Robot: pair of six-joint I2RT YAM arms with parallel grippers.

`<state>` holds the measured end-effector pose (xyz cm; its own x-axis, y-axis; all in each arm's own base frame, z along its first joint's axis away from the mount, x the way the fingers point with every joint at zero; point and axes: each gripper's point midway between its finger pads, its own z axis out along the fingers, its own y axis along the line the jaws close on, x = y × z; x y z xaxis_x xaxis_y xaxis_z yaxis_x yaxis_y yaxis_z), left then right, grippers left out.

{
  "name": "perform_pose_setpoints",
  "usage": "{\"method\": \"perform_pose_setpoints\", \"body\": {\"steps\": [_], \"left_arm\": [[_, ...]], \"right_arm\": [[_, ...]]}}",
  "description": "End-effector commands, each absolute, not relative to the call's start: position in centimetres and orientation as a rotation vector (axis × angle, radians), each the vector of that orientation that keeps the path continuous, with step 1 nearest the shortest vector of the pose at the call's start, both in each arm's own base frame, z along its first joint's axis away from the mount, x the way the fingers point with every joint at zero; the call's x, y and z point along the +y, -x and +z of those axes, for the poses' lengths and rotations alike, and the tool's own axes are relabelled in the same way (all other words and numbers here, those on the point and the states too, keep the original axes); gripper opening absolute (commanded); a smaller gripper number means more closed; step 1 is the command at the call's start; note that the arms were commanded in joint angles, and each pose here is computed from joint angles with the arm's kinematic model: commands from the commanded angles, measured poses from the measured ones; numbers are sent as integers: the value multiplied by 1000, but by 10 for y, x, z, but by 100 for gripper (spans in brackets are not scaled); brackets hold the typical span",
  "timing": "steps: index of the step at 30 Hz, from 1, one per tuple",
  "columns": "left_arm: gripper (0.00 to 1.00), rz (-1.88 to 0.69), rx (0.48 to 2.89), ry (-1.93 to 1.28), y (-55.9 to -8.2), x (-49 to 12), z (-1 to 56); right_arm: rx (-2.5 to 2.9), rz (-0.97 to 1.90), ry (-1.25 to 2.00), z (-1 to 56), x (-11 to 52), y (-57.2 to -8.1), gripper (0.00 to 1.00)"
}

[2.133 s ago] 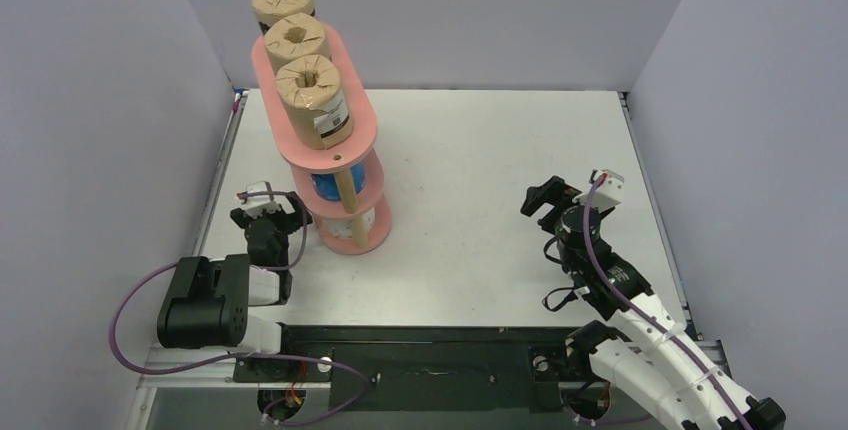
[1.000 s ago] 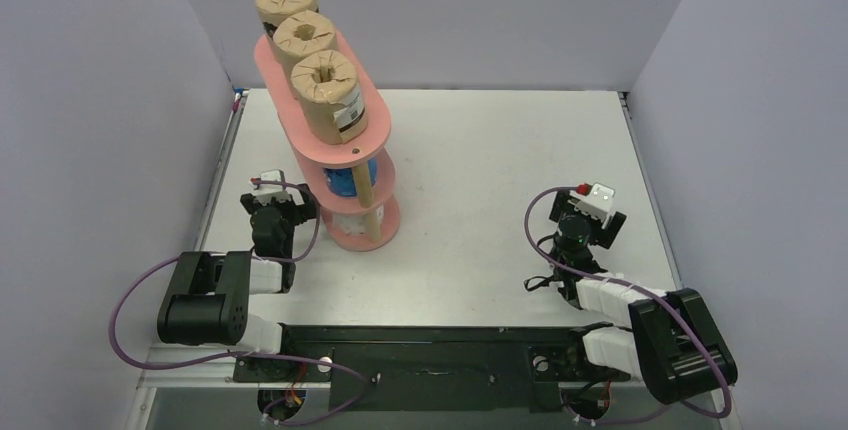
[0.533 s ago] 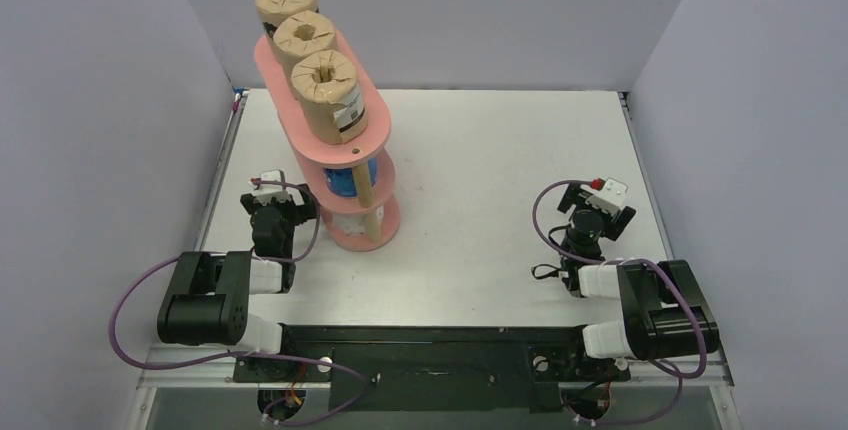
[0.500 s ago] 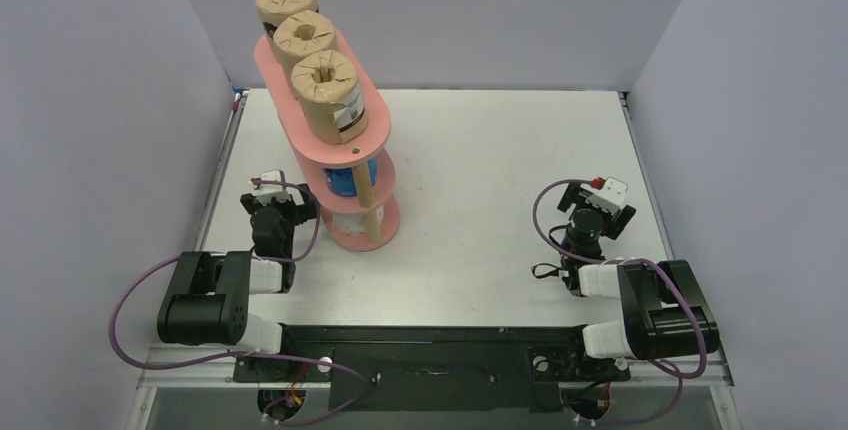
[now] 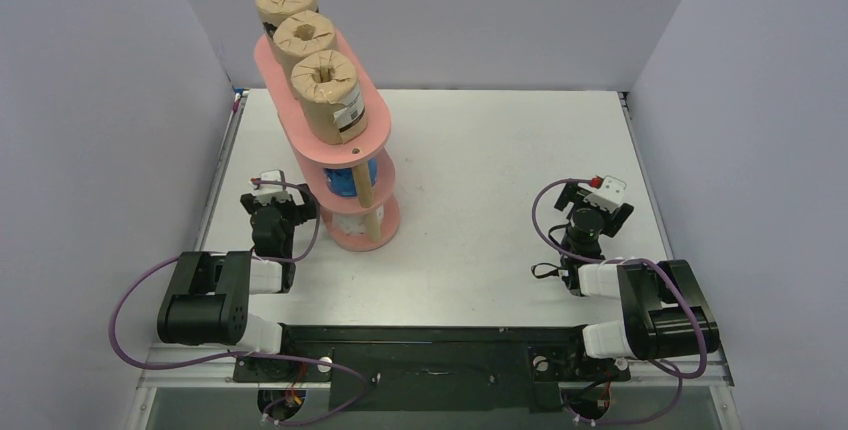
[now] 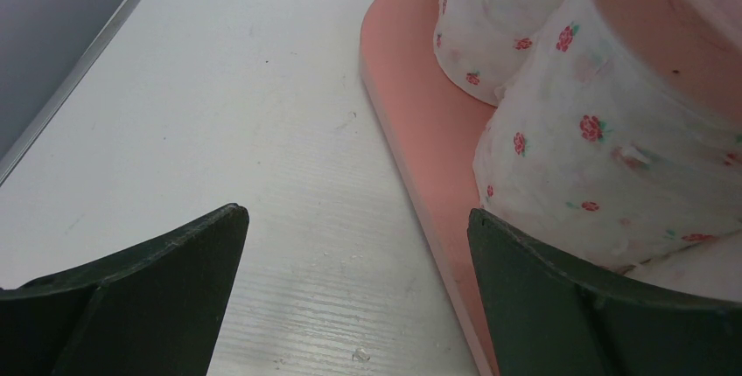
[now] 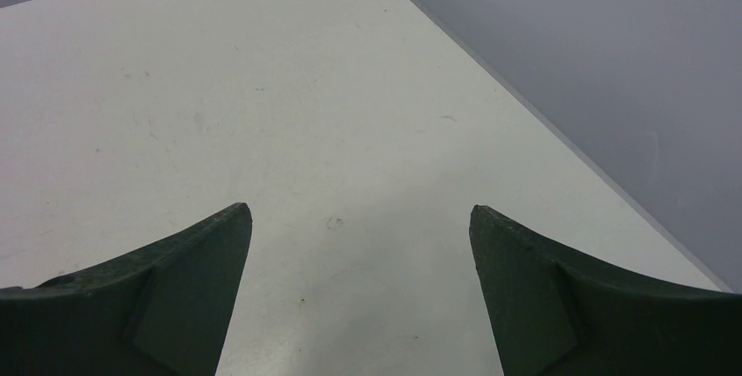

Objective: Place and organize the paper towels onto the shelf
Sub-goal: Reset both arms

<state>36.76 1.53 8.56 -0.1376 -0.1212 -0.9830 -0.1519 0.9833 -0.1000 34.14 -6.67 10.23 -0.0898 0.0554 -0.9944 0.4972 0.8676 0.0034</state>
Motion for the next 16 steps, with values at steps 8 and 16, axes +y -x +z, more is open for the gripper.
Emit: {"method": "perform_pose_setpoints", "body": {"steps": [8, 16], "left_arm": [[96, 8, 1693, 128, -379, 3, 96], [96, 7, 1688, 129, -379, 3, 98]], "right_arm": [[1569, -344, -461, 121, -66, -352, 91], [1568, -343, -461, 121, -65, -352, 91]]}}
